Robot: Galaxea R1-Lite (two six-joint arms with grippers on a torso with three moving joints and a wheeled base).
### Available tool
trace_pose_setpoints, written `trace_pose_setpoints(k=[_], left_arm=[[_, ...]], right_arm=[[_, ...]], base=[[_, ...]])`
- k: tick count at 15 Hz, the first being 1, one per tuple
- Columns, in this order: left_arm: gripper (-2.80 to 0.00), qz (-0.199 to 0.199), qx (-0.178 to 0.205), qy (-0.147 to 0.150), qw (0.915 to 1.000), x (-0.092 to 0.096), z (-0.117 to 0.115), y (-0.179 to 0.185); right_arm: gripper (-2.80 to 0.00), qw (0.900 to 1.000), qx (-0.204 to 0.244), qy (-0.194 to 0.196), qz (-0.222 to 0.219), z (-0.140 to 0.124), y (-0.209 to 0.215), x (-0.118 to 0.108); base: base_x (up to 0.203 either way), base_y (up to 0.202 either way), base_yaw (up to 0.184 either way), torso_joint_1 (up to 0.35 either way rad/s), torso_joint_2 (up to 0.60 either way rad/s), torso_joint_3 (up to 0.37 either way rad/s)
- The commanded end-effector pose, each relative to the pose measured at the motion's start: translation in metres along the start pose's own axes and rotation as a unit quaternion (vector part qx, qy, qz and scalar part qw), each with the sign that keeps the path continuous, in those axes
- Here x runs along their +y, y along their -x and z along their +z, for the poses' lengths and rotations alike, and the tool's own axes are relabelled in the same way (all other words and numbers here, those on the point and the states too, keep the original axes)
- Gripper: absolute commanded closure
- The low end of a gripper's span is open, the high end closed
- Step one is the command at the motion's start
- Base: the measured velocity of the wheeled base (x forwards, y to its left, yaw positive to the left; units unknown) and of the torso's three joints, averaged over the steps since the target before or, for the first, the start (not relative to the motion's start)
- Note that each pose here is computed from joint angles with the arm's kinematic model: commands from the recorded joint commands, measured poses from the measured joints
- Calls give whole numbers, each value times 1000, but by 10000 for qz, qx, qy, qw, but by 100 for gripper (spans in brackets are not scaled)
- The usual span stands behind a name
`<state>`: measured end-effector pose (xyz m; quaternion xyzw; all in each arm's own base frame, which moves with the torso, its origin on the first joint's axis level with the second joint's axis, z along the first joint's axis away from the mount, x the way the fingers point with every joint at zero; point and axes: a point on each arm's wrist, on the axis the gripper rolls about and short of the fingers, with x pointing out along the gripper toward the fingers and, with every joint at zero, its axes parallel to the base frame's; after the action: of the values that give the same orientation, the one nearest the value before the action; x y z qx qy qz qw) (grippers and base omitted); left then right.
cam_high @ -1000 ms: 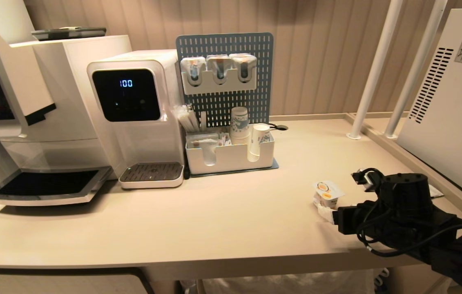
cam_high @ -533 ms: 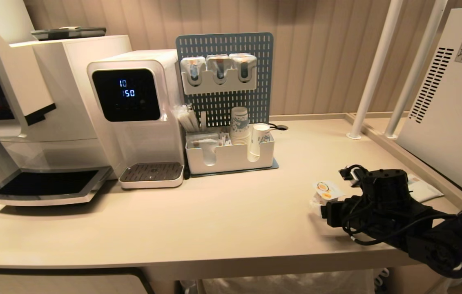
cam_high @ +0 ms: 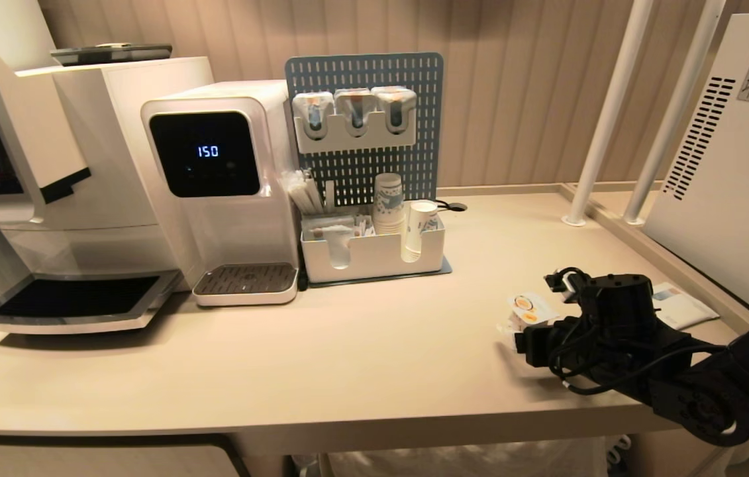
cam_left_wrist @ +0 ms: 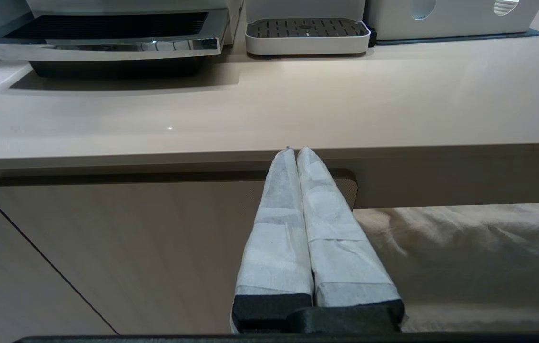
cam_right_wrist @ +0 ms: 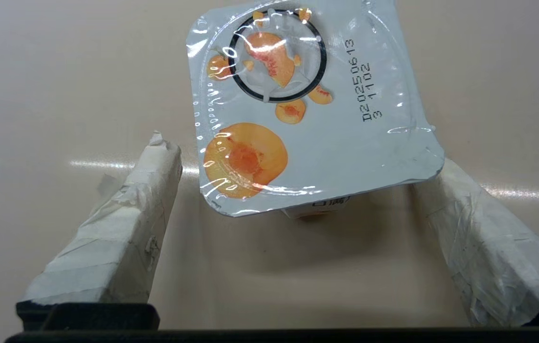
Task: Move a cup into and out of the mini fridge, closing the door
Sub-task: Put the yoghurt in the freezer
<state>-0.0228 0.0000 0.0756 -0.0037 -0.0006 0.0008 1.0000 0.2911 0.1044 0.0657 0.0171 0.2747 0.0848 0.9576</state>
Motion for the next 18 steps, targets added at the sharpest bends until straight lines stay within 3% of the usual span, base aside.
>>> trace_pose_setpoints(k=[1,13,14,18], left_arm=[[0,-1,-1,2,10000,0,0,0],[0,-1,-1,2,10000,0,0,0],[0,-1,-1,2,10000,0,0,0],[0,-1,-1,2,10000,0,0,0]], right_arm=[[-280,10000,-75,-5,5,3,1,1],[-280,9996,-277,-5,-49,14,2,0],[0,9994,-324,-51,-53,14,2,-1],[0,9997,-215,27,-91,12,1,-1]], base=[[0,0,0,0,0,0],[0,0,0,0,0,0],[0,0,0,0,0,0],[0,0,0,0,0,0]])
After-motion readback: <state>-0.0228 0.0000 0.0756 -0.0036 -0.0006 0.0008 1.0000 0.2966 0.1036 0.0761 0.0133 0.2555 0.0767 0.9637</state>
